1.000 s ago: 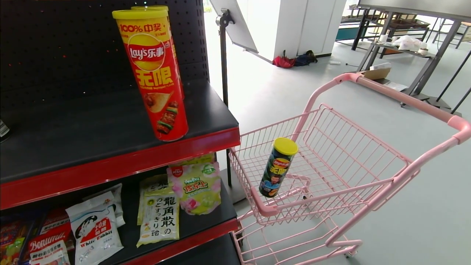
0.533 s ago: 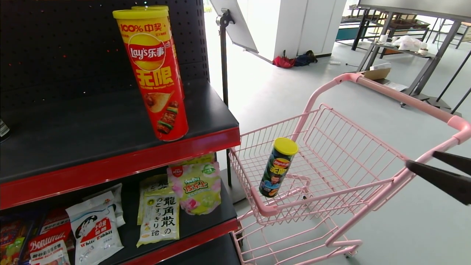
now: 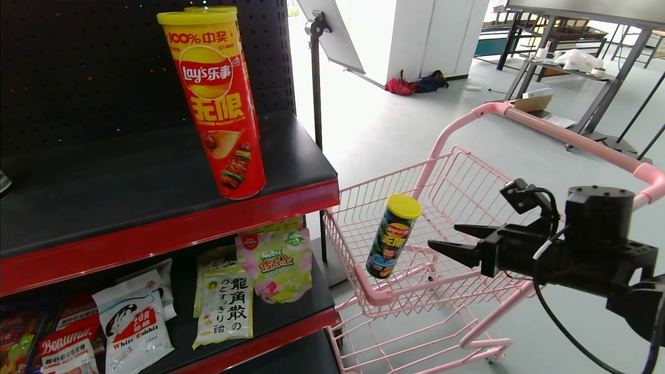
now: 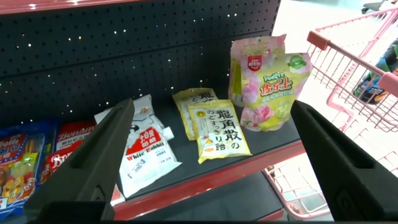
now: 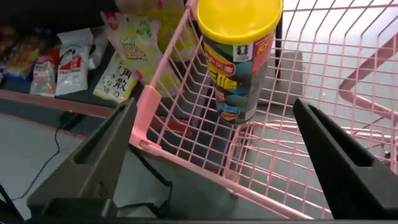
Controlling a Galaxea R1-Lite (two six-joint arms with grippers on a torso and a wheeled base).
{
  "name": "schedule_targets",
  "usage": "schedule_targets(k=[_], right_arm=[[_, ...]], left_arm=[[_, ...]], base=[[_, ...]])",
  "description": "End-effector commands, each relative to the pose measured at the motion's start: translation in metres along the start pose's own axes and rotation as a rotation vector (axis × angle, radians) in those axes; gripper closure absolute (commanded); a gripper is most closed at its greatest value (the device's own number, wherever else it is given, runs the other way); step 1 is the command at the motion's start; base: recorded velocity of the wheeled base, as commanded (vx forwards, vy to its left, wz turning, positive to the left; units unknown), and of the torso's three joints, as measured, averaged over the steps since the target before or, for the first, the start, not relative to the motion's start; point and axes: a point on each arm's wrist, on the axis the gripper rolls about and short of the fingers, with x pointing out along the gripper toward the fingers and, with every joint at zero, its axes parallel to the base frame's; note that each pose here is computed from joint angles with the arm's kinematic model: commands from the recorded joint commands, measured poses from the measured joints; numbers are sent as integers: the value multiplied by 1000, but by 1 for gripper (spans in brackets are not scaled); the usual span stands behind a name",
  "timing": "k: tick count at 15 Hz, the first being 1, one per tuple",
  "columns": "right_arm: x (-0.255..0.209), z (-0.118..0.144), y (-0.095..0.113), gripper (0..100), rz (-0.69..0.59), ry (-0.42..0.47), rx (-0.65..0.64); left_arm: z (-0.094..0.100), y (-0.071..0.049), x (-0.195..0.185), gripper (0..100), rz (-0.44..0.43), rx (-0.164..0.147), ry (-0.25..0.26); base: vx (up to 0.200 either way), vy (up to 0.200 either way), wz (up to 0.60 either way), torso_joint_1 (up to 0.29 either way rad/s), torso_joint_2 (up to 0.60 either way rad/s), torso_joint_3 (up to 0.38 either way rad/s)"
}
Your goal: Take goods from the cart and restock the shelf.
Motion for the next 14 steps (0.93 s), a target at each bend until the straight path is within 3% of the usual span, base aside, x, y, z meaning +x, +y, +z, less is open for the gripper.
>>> schedule_targets(k=[1,6,14], right_arm=[[36,-22,-15,0,18,91,28],[69,-15,-18,0,94,70,4],[110,-14,-30,0,112,48,-26]], left_arm=[[0,0,0,0,1,0,0],[0,0,0,0,1,0,0],[0,0,0,0,1,0,0]], base=[[0,0,0,0,0,0],[0,0,0,0,0,0],[0,0,0,0,0,0]])
